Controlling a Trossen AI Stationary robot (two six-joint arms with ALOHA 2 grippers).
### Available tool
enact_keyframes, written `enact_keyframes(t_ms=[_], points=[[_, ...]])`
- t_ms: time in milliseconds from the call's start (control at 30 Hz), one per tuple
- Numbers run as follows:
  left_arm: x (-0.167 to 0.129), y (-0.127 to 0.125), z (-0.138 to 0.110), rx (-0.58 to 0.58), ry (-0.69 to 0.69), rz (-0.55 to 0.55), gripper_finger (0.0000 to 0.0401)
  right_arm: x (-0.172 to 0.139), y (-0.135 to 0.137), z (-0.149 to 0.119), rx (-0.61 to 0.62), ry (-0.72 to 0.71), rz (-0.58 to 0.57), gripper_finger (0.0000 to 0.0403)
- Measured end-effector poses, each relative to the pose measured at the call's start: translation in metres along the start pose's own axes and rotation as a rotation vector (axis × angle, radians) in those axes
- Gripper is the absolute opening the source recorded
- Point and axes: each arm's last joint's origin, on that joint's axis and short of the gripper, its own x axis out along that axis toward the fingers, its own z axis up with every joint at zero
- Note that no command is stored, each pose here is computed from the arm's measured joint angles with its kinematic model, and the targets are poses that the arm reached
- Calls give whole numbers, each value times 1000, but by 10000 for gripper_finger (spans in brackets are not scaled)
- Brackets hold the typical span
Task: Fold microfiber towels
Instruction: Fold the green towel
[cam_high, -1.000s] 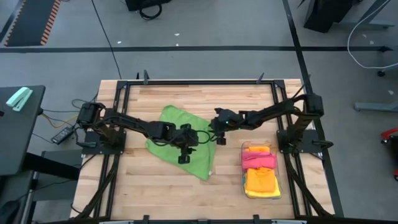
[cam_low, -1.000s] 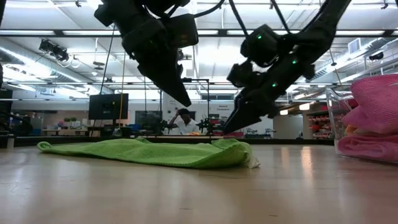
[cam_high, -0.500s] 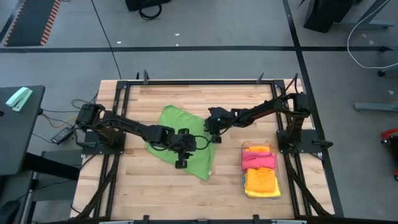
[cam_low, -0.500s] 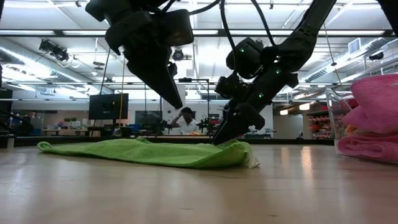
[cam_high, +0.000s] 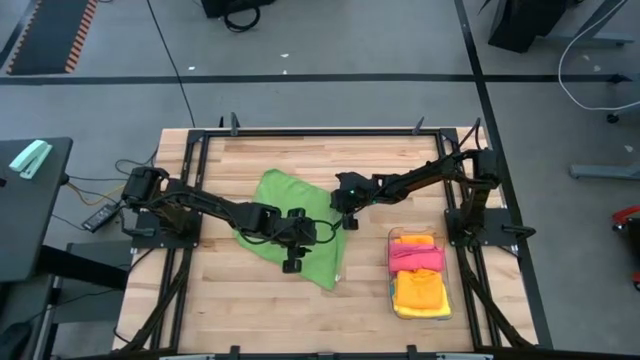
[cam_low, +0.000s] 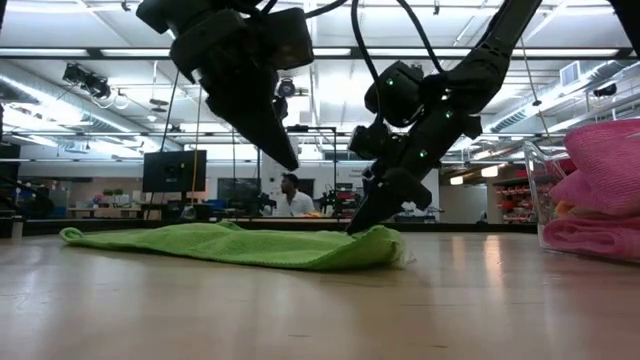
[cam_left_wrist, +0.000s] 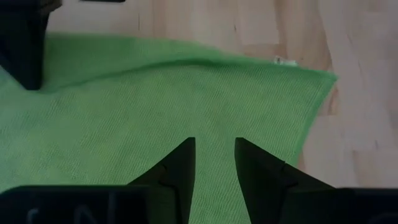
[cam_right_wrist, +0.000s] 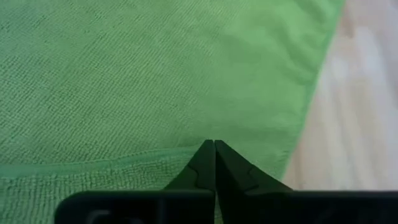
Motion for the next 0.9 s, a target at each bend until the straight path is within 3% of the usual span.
enact_keyframes(t_ms=[167, 367, 467, 700, 900], points=[[14, -11, 2, -1, -51, -23, 124, -12, -3, 7, 6, -13, -47, 4], [37, -26, -4, 22, -67, -14, 154, -15, -7, 6, 40, 11, -98, 2], [46, -31, -5, -21, -84, -8, 170, -15, -11, 5, 67, 15, -137, 2], [59, -36, -15, -109, -45, 12, 194, -16, -15, 6, 95, -3, -123, 1], [61, -35, -18, -160, -17, 21, 186, -16, -14, 7, 72, -18, -88, 0]])
